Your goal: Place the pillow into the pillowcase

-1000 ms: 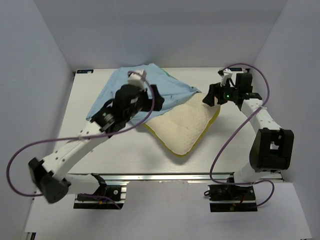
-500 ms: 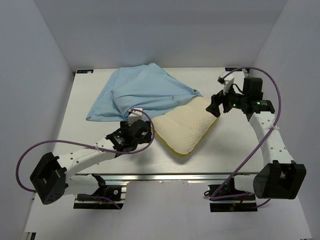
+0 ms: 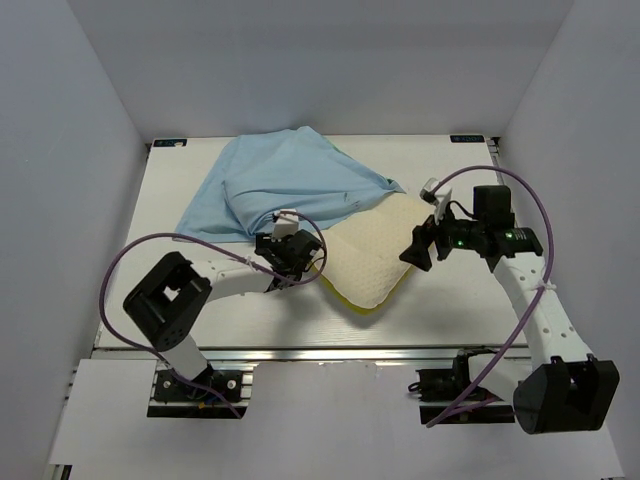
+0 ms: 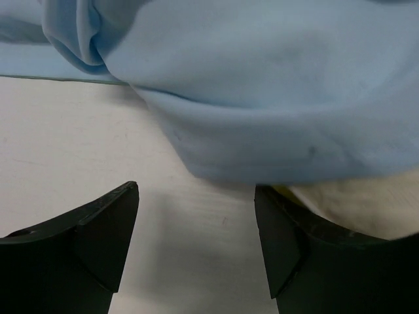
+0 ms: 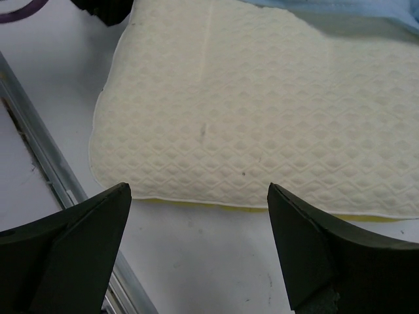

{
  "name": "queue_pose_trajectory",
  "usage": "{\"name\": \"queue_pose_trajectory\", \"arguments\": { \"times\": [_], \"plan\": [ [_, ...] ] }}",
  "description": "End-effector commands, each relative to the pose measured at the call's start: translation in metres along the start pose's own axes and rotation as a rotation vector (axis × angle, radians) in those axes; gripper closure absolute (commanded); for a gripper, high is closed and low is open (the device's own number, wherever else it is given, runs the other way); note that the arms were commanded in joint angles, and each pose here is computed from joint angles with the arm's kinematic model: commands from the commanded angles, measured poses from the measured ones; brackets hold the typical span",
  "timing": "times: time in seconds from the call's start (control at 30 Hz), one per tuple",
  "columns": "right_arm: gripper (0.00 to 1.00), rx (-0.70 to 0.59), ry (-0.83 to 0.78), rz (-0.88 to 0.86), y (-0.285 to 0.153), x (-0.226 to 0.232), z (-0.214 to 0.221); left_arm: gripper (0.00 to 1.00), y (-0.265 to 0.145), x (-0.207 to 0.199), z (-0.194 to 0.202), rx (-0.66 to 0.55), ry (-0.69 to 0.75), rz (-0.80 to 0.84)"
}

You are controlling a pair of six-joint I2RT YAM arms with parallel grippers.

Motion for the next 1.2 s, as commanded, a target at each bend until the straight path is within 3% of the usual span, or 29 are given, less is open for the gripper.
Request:
{"name": "queue_pose_trajectory", "arguments": {
  "times": [0.0,0.17,0.27,0.33,0.4,0.5,0.53,0.6,0.73,0.87,0.93,1.17],
  "plan": [
    [0.11,-0.022,-0.028,-0.033,-0.004,0.014,0.002,0.20,0.011,0.003,-0.031,-0.058,-0.100,-0.032],
    [0.11,0.014,-0.112,-0.090,-0.004,0.028,0.019,0.32,0.022,0.004,-0.044,-0.069,-0.129,-0.019],
    [0.11,0.052,-0.182,-0.122,-0.001,0.038,0.031,0.47,0.031,0.003,-0.047,-0.050,-0.136,-0.007],
    [0.11,0.067,-0.273,-0.131,0.002,0.042,0.037,0.63,0.037,0.002,-0.045,-0.037,-0.137,0.008],
    [0.11,0.055,-0.382,-0.134,0.005,0.048,0.039,0.69,0.041,0.002,-0.044,-0.028,-0.145,0.014],
    [0.11,0.032,-0.535,-0.087,0.012,0.052,0.033,0.69,0.045,-0.001,-0.041,-0.005,-0.156,0.036],
    [0.11,0.028,-0.566,-0.076,0.013,0.054,0.031,0.63,0.045,-0.002,-0.038,0.004,-0.158,0.042],
    [0.11,0.033,-0.624,-0.050,0.020,0.057,0.026,0.60,0.048,-0.002,-0.035,0.014,-0.160,0.044],
    [0.11,0.063,-0.541,-0.043,0.038,0.063,0.020,0.67,0.051,-0.001,-0.033,0.024,-0.171,0.044],
    [0.11,0.183,-0.530,0.025,0.068,0.079,0.035,0.90,0.049,-0.002,-0.038,0.020,-0.178,0.062],
    [0.11,0.166,-0.514,0.008,0.082,0.100,0.041,0.99,0.048,-0.001,-0.040,0.020,-0.181,0.064],
    [0.11,0.120,-0.408,-0.032,0.097,0.119,0.030,1.00,0.025,-0.003,-0.054,-0.008,-0.225,0.173]
  ]
}}
Point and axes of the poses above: each gripper's point midway between its finger pads, its own y axis out along the fingers, its own x axis along the line the jaws close on, z = x × y, the point moved 3 cm from there along -y, back along the fingers, and after that the axes turned 1 degree about y, right-handed, at the moved point
